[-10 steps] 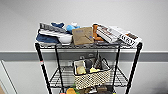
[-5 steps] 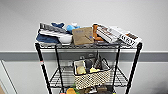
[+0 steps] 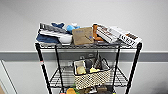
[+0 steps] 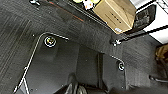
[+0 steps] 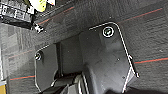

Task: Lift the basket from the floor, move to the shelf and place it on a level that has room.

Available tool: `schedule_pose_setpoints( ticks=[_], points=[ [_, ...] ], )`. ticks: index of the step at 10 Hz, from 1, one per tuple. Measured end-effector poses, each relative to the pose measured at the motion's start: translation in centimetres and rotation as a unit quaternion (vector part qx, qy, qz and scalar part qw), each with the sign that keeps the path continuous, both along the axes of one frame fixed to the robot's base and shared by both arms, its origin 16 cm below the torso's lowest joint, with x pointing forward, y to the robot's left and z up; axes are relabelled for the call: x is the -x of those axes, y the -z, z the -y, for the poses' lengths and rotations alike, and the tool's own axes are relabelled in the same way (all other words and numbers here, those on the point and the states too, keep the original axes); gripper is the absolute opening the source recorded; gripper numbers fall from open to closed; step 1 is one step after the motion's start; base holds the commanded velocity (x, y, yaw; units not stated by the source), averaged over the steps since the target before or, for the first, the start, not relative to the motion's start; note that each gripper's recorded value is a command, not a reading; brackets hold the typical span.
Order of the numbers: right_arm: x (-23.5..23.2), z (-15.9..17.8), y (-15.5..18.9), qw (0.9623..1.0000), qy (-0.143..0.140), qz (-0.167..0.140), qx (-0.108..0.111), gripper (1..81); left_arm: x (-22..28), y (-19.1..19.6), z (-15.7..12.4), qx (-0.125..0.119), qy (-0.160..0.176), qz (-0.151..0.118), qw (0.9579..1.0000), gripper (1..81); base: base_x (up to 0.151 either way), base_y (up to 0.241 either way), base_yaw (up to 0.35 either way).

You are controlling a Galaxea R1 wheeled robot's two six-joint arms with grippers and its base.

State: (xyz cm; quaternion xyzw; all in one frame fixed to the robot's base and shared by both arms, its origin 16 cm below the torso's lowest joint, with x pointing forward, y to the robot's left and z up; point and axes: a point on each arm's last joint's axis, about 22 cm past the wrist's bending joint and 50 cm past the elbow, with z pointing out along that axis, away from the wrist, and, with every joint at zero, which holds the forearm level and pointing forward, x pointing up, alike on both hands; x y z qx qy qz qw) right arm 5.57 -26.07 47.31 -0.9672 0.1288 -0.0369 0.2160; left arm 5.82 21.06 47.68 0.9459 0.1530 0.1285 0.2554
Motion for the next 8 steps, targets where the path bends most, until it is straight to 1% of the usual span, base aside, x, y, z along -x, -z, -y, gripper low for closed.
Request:
schedule_pose_setpoints(
  ticks=[2,5,8],
  points=[
    [0.2,0.0,1.1,0.9999,-0.003,0.0,0.016,81.1,0.1,1.1,0.0,-0.016,0.001,-0.001,0.9999,81.1,0.0,0.0,0.0],
    [0.8,-0.2,3.1,0.9988,-0.009,-0.002,0.048,81.1,0.7,2.7,0.7,-0.038,0.004,-0.007,0.9992,81.1,0.0,0.0,0.0],
    [0.9,-0.4,4.6,0.9963,-0.019,0.001,0.084,81.1,1.0,4.0,0.2,-0.069,0.005,-0.011,0.9975,81.1,0.0,0.0,0.0]
  ],
)
